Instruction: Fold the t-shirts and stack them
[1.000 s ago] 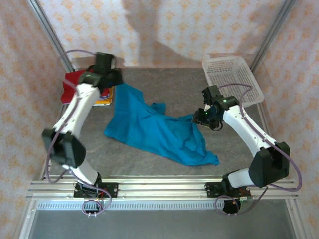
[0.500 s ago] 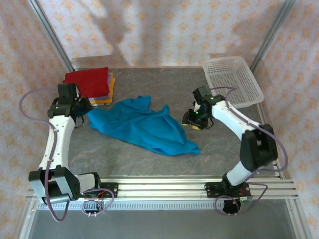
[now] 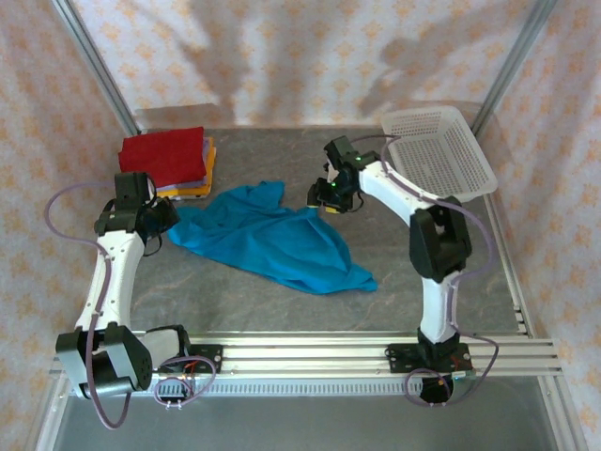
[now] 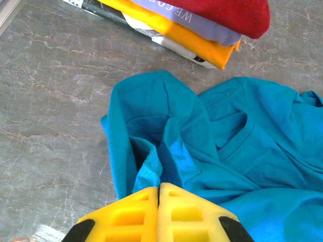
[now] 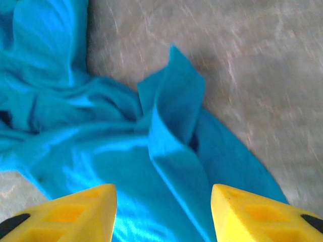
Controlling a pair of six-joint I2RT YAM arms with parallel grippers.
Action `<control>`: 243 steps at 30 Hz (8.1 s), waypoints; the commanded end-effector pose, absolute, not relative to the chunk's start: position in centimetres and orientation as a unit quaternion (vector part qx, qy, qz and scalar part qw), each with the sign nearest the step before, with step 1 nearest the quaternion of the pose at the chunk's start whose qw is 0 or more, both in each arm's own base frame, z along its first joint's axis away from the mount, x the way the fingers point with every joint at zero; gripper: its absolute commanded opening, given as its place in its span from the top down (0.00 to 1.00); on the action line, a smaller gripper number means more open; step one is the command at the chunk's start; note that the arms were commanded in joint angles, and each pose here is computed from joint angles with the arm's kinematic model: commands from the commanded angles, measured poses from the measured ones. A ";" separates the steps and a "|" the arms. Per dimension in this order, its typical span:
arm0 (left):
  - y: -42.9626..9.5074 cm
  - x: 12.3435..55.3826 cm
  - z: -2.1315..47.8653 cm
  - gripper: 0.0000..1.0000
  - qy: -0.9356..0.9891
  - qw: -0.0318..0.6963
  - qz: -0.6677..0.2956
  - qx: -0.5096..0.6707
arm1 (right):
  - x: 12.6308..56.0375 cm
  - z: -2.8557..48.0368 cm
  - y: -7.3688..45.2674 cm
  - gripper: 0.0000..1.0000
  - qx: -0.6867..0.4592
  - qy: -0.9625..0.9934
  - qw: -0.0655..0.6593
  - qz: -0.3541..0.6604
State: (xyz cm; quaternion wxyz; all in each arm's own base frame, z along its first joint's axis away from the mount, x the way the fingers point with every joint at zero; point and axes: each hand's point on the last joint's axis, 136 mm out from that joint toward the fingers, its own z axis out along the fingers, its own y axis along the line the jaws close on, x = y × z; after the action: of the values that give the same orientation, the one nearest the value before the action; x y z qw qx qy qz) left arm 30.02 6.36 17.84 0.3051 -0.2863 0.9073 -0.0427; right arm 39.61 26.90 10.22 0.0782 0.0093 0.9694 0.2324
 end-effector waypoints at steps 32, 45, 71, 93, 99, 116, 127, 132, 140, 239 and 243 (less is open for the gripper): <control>11.9 29.8 33.2 1.00 0.802 0.464 -0.117 -0.358 | 32.1 26.8 12.8 1.00 0.128 0.925 0.243 0.264; 3.9 24.7 15.5 1.00 0.885 0.268 -0.185 -0.334 | 23.7 14.2 12.7 0.55 0.159 0.957 0.104 0.220; 5.5 25.9 18.6 1.00 0.883 0.302 -0.151 -0.326 | 28.9 2.7 15.2 0.69 0.122 0.974 0.001 0.189; 1.7 26.4 28.3 1.00 0.872 0.347 -0.229 -0.257 | 26.9 24.6 4.8 1.00 0.187 0.935 0.278 0.115; -0.5 26.9 28.1 1.00 0.874 0.345 -0.245 -0.240 | 27.8 25.4 5.2 1.00 0.188 0.931 0.285 0.130; -17.8 22.9 15.4 1.00 0.927 0.234 -0.256 -0.140 | 27.4 20.7 4.1 1.00 0.219 0.933 0.262 0.112; -21.9 17.6 7.8 1.00 0.963 0.135 -0.210 -0.098 | 27.6 19.4 4.8 1.00 0.215 0.938 0.243 0.125; -16.4 17.5 9.3 0.95 0.975 0.171 -0.083 -0.115 | 27.6 18.9 5.2 1.00 0.212 0.940 0.234 0.133; -11.5 18.0 13.8 1.00 0.949 0.251 -0.093 -0.165 | 28.4 20.0 5.8 1.00 0.206 0.934 0.250 0.152; -1.9 32.6 64.8 1.00 0.644 0.756 0.111 -0.034 | 24.2 57.0 6.0 1.00 0.085 0.692 0.656 0.289; -2.1 42.9 59.2 1.00 0.701 0.707 0.080 -0.040 | 32.2 49.5 5.9 1.00 0.114 0.767 0.590 0.226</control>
State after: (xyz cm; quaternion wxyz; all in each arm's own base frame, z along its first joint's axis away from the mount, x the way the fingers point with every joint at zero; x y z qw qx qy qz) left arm 37.38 -1.87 63.45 0.7463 -0.0450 0.6563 0.1013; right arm 26.35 6.66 55.61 0.6393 0.0867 0.7053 0.2939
